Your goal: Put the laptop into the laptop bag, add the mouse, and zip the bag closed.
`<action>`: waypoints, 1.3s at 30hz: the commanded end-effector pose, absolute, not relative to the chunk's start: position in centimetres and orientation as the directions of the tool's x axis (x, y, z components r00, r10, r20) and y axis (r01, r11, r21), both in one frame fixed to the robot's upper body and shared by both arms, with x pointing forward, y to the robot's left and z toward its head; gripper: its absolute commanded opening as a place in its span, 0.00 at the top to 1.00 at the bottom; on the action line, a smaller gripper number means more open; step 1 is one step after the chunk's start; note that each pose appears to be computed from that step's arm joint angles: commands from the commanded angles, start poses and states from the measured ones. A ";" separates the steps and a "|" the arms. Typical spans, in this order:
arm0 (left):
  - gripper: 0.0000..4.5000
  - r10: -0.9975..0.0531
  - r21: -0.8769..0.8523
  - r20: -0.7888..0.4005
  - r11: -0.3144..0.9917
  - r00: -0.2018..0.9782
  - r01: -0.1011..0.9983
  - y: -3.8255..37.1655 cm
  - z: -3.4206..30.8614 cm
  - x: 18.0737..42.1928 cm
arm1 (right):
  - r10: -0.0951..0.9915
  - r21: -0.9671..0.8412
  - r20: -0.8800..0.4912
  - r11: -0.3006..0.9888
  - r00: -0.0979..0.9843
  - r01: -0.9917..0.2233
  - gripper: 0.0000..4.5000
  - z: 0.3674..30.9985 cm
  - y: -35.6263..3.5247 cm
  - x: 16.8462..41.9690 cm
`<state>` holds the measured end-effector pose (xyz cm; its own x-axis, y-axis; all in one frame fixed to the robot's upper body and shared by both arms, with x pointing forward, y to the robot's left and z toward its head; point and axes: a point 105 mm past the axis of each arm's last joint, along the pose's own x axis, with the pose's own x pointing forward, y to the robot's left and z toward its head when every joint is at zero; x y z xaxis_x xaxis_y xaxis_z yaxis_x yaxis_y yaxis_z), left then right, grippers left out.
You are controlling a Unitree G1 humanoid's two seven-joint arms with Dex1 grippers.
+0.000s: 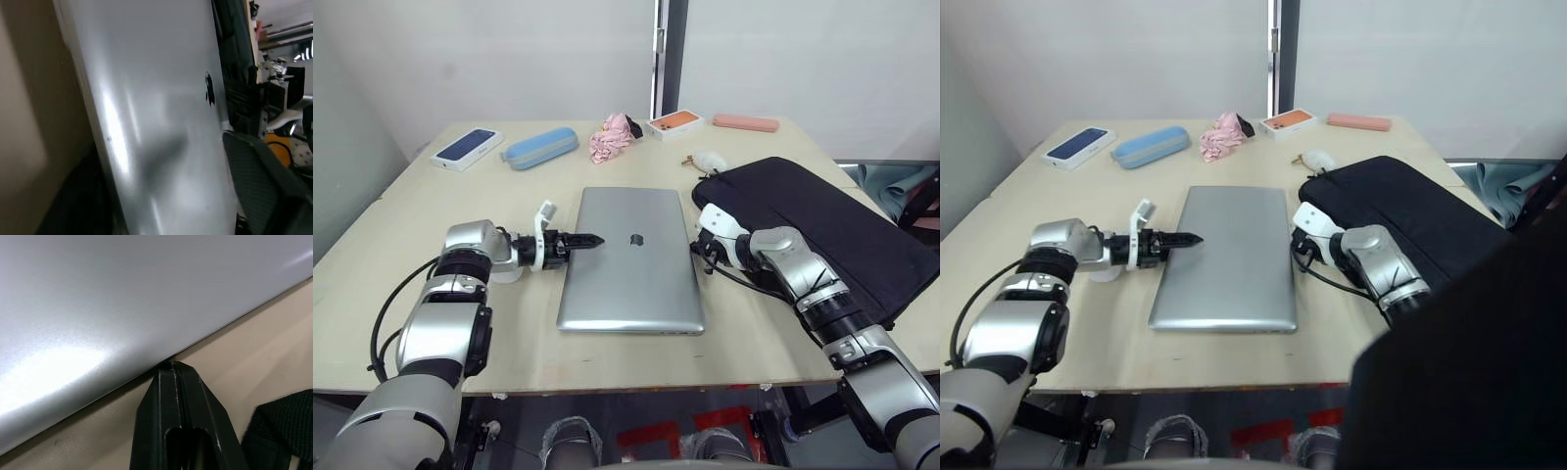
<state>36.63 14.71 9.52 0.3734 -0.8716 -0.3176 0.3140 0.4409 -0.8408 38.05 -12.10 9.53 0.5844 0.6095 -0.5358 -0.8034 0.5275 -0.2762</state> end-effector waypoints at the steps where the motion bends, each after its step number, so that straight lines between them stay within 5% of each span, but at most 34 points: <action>1: 0.58 -0.911 -0.871 -0.245 0.357 0.330 0.337 13.4 10.5 36.2 | 0.662 -0.298 -0.489 0.486 0.568 -0.822 1.00 11.0 -10.4 38.1; 6: 0.91 -0.911 -0.875 -0.190 0.327 0.367 0.357 13.7 11.8 36.7 | 0.657 -0.299 -0.494 0.487 0.570 -0.821 1.00 10.8 -10.5 38.2; 18: 0.91 -0.925 -0.851 -0.159 0.306 0.347 0.427 13.7 14.5 36.9 | 0.649 -0.308 -0.487 0.498 0.584 -0.811 1.00 11.8 -11.4 38.8; 27: 0.92 -0.943 -0.794 -0.121 0.279 0.308 0.540 14.6 17.9 35.9 | 0.740 -0.202 -0.307 0.564 0.598 -0.801 1.00 17.1 -12.2 37.9; 35: 0.92 -0.927 -0.803 -0.034 0.248 0.374 0.542 15.9 19.7 35.5 | 0.737 -0.171 -0.179 0.629 0.652 -0.758 0.36 22.5 -16.7 33.6; 39: 0.92 -0.923 -0.817 -0.004 0.225 0.384 0.532 16.7 21.0 34.0 | 0.681 -0.215 -0.210 0.668 0.702 -0.712 0.06 24.9 -20.1 28.7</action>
<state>34.67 16.35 16.59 0.3922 -0.9064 -0.1569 0.4098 0.3249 -0.8524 30.68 -19.84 22.42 0.6926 0.6750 -0.2544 -0.7185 0.6771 -0.1594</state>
